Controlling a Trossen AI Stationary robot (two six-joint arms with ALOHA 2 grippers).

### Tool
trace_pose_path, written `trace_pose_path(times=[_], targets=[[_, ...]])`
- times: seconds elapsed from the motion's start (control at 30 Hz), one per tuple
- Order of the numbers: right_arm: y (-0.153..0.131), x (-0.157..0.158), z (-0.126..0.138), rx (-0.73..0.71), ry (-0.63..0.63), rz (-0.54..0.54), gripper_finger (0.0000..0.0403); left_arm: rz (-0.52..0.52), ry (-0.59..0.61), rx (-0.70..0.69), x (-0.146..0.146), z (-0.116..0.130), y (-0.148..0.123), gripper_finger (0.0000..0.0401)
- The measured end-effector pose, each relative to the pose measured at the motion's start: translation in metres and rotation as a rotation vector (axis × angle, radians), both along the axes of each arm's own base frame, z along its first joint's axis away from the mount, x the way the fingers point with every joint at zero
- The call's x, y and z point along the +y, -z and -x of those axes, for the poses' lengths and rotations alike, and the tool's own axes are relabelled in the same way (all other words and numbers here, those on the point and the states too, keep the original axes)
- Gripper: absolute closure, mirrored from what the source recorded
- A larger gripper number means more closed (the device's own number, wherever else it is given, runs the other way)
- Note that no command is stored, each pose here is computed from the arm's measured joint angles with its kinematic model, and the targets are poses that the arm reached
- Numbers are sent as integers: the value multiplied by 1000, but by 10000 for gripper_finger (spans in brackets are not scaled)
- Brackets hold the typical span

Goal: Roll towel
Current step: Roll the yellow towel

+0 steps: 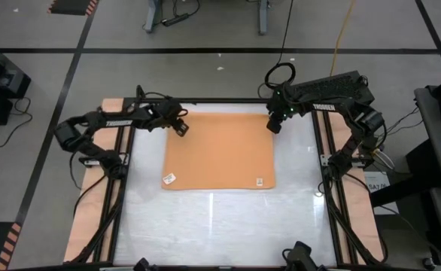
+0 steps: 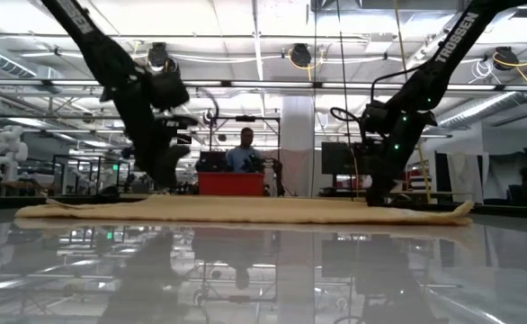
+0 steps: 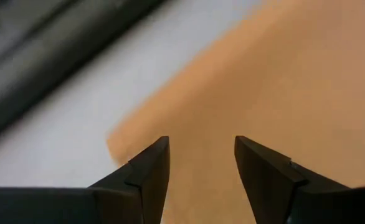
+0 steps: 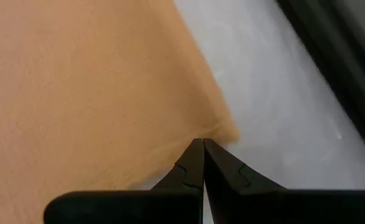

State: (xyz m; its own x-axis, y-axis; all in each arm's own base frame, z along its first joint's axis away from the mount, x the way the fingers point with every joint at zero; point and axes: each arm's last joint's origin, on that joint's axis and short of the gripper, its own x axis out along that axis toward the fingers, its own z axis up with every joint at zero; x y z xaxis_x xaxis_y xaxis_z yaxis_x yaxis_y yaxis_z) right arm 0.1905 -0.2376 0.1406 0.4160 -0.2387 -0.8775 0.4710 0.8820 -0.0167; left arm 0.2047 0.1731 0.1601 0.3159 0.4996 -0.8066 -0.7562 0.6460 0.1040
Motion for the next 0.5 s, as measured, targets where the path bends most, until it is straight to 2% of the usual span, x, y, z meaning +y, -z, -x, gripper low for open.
trace_pose_path(times=[0.07,0.2,0.37,0.5], targets=[[1,3,-1,13,-5,-17,403,-46,46,-17,-3,-2,-8,214],[1,7,-5,16,-12,-32,403,-74,107,-45,-4,-6,-13,214],[-6,14,-18,-29,-12,-16,403,-40,186,9,-1,-8,1,214],[-14,21,-34,-103,-39,33,403,-73,229,-27,10,-15,11,215]])
